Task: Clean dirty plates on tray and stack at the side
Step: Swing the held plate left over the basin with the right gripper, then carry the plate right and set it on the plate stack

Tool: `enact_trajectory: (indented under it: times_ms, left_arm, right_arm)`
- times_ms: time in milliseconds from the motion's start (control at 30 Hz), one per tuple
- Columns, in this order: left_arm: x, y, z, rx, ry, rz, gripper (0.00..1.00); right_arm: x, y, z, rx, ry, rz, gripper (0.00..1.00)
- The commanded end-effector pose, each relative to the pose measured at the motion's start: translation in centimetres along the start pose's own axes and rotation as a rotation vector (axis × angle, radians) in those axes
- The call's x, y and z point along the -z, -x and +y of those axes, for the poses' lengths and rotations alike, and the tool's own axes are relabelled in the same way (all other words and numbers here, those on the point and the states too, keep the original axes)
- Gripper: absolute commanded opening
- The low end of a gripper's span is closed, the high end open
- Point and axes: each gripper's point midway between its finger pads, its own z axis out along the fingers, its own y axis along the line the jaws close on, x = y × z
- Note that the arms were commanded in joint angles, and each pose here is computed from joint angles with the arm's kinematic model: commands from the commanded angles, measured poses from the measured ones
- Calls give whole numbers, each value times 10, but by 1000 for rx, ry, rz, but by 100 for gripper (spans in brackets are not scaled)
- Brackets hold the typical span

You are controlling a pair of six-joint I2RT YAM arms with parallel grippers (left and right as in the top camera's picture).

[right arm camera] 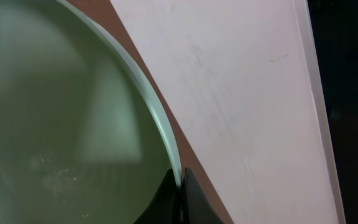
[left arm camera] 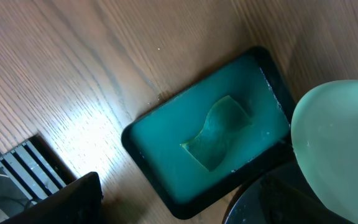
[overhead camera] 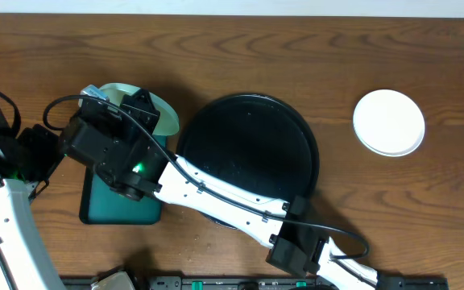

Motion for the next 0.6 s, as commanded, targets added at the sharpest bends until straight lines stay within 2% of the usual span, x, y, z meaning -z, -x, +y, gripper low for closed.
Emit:
enact_trajectory:
  times_ms: [0,100,333,467,567]
  left_arm:
    - [6,5,-2,-10,-16,-19,81]
    - [6,5,-2,-10,-16,-19,81]
    - [6,5,-3,-11,-19,-16,81]
    - [6,2,-7,-14,-43,-2,81]
    - [3,0,-11,-29,-43,10,81]
  right_arm:
    - [2,1,11,-33,48,-5,1]
    - [-4,-11,29,-140,167,31,1]
    - [-35,-57,58,-548,537,273,1]
    - [-47,-71,39,-710,758,353,1]
    - [-58,-85,-1,-852,889,383,1]
